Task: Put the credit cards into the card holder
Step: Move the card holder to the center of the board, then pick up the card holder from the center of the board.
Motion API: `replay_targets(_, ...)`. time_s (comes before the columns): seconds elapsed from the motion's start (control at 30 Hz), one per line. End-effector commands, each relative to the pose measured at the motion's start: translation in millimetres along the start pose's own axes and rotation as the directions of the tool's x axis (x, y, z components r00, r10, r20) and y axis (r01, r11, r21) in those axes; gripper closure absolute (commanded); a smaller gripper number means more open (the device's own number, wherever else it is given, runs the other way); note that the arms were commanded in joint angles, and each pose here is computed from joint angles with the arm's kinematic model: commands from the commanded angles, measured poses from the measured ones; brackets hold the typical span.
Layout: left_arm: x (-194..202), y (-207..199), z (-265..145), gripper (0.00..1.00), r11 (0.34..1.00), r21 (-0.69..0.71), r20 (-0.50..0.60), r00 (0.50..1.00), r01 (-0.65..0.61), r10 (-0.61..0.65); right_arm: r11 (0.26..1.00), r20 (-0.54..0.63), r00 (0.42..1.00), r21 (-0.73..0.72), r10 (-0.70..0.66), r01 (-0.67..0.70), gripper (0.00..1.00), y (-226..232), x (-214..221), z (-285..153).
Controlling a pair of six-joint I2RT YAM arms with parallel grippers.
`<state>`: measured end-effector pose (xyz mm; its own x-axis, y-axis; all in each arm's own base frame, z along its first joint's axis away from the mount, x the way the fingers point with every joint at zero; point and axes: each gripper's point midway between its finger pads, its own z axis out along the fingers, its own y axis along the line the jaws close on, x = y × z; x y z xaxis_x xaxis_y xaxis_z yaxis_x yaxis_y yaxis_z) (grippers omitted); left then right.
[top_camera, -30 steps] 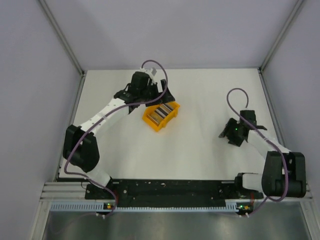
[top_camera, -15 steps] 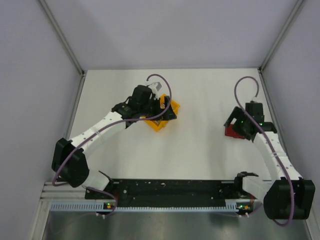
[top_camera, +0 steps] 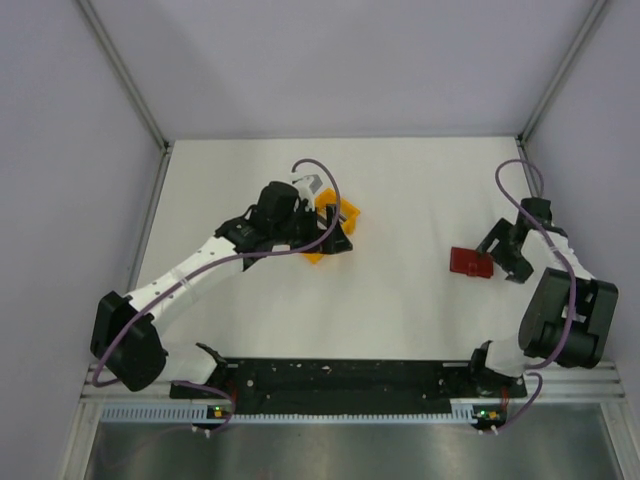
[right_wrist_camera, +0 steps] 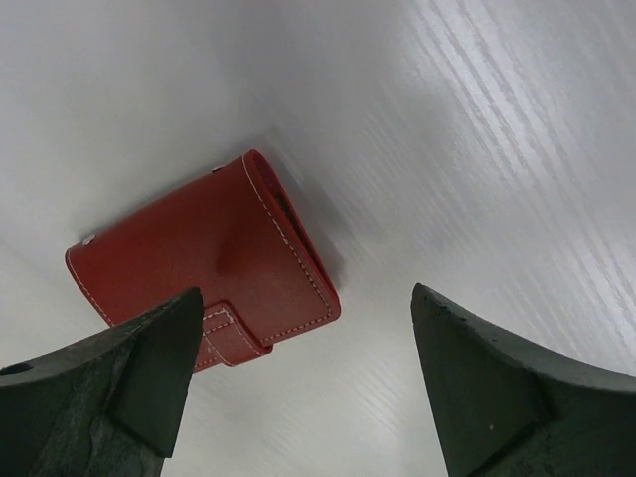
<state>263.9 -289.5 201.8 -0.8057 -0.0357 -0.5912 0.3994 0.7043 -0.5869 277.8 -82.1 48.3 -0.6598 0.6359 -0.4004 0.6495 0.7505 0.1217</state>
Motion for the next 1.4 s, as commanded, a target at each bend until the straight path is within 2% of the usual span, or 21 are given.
replay_targets(0.0, -5, -10, -6, 0.02, 0.999, 0.051, 0.037, 0.999, -0.019, 0.018, 0.992, 0.012, 0.999, -0.115, -0.051, 0.052, 0.16, 20, -11, 7)
replay_targets(0.13, -3, -10, -4, 0.02, 0.998, 0.063, 0.035, 0.999, -0.01, 0.007, 0.988, -0.057, 0.996, -0.145, -0.062, 0.053, 0.23, 24, 3, 19)
replay_targets(0.3, -1, -11, -1, 0.02, 0.997, 0.073, 0.028, 1.0, -0.008, 0.006, 0.987, -0.068, 0.996, -0.156, -0.059, 0.048, 0.38, 24, 10, 20)
replay_targets(0.4, 0, -11, -1, 0.02, 0.997, 0.074, 0.026, 1.0, -0.006, 0.004, 0.985, -0.047, 0.997, -0.164, -0.062, 0.053, 0.58, 25, 6, 16)
replay_targets(0.53, 1, -10, -1, 0.02, 0.997, 0.072, 0.025, 1.0, 0.004, -0.006, 0.981, -0.021, 0.997, -0.185, -0.068, 0.062, 0.74, 29, 1, 7)
replay_targets(0.6, 2, -9, -1, 0.02, 0.997, 0.071, 0.022, 1.0, 0.009, -0.011, 0.978, -0.002, 0.998, -0.199, -0.068, 0.067, 0.9, 31, -3, 2)
replay_targets(0.67, 2, -10, -1, 0.02, 0.997, 0.073, 0.023, 1.0, 0.012, -0.013, 0.973, 0.007, 0.997, -0.221, -0.07, 0.07, 1.0, 35, -4, -3)
replay_targets(0.87, 4, -10, -1, 0.02, 0.997, 0.076, 0.02, 1.0, 0.015, -0.017, 0.947, 0.055, 0.995, -0.305, -0.087, 0.099, 1.0, 51, -8, -30)
replay_targets(1.0, 0, -9, -4, 0.02, 0.998, 0.065, 0.035, 0.999, 0.011, -0.014, 0.935, 0.16, 0.974, -0.292, -0.158, 0.199, 1.0, 65, -17, -68)
replay_targets(1.1, -6, -5, -10, 0.02, 1.0, 0.023, 0.064, 0.998, 0.007, -0.009, 0.916, 0.244, 0.929, -0.223, -0.279, 0.334, 1.0, 78, -16, -101)
replay_targets(1.17, -9, 2, -15, 0.02, 0.999, -0.032, 0.083, 0.996, 0.015, -0.013, 0.913, 0.284, 0.894, -0.117, -0.345, 0.39, 1.0, 75, -20, -118)
replay_targets(1.27, -16, 21, -26, 0.02, 0.987, -0.157, 0.136, 0.991, 0.034, -0.013, 0.867, 0.302, 0.825, 0.012, -0.477, 0.497, 1.0, 78, -11, -137)
replay_targets(1.37, -25, 48, -45, 0.02, 0.944, -0.31, 0.227, 0.973, 0.113, -0.042, 0.812, 0.325, 0.758, 0.057, -0.565, 0.581, 1.0, 89, -2, -157)
